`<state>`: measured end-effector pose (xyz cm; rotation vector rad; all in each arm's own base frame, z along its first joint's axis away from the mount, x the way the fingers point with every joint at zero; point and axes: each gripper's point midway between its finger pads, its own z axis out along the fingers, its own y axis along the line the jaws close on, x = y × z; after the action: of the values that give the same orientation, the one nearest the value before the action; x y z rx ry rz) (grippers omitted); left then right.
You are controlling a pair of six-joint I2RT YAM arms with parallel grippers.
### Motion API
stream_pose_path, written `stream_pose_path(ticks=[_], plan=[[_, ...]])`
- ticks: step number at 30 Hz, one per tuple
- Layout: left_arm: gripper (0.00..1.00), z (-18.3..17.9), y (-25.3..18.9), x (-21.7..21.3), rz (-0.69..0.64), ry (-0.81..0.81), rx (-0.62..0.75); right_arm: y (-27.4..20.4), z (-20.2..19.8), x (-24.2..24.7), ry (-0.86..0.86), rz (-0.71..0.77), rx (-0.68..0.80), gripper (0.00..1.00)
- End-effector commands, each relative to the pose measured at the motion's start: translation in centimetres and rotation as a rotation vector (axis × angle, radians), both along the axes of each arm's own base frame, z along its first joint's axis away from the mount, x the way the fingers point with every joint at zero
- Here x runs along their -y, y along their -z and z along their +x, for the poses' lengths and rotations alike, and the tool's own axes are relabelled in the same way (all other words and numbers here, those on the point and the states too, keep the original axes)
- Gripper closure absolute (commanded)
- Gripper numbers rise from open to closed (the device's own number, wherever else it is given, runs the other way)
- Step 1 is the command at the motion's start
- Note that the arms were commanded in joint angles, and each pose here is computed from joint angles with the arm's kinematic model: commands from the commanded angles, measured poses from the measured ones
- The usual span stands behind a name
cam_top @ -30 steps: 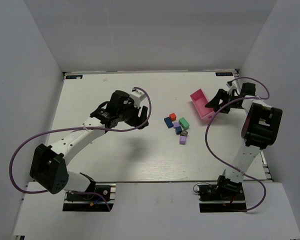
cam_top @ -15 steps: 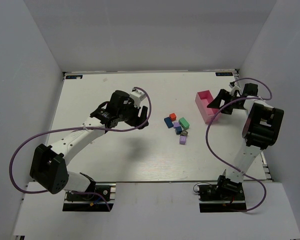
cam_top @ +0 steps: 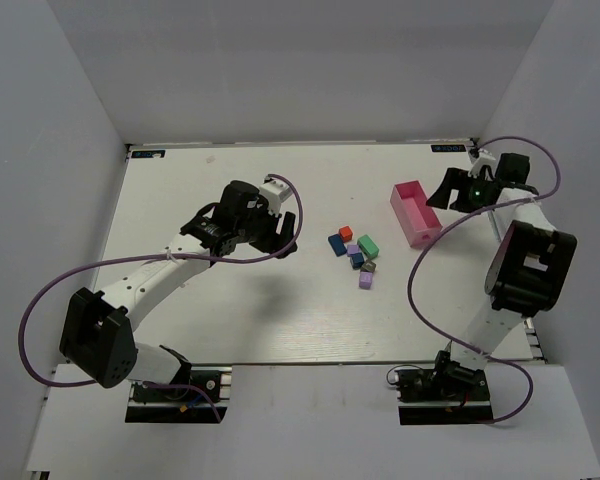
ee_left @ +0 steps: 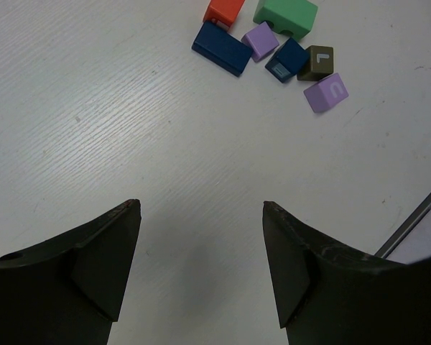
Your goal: Build the wood block tower
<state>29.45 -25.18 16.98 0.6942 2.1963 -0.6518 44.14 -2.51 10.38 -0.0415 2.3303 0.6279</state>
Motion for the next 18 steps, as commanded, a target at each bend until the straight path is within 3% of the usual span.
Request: stream_pose_path(ticks=[1,7,10,13,14,17,18], plan=[[0.21,0.2,-0.1,0.3,0.002,-0.005,0.019,-5.7,0.5,1.4,0.002,-0.157,0.17,0.11],[0.21,0.9,0.3,0.6,0.035,-0.052,0.009,-10.2,-1.4,1.4,-0.012,-0.323,0.285,0.11],[0.21,0.9,0.4,1.7,0.057,-0.061,0.008,-12.4,-3.5,0.3,-0.046,-0.4,0.371,0.19],[0.26,1.9,1.2,2.9,0.096,-0.097,-0.002,-13.3,-7.0,-2.2,-0.126,-0.426,0.44,0.39],[0.28,1.8,0.9,3.9,0.1,-0.091,-0.001,-13.3,-7.7,-3.0,-0.163,-0.417,0.447,0.51],[0.44,2.2,2.3,5.9,0.143,-0.124,-0.038,-13.2,-10.6,-5.7,-0.26,-0.382,0.485,0.73],[0.54,2.6,3.9,6.2,0.182,-0.147,-0.059,-13.0,-11.9,-6.4,-0.28,-0.37,0.495,0.88]])
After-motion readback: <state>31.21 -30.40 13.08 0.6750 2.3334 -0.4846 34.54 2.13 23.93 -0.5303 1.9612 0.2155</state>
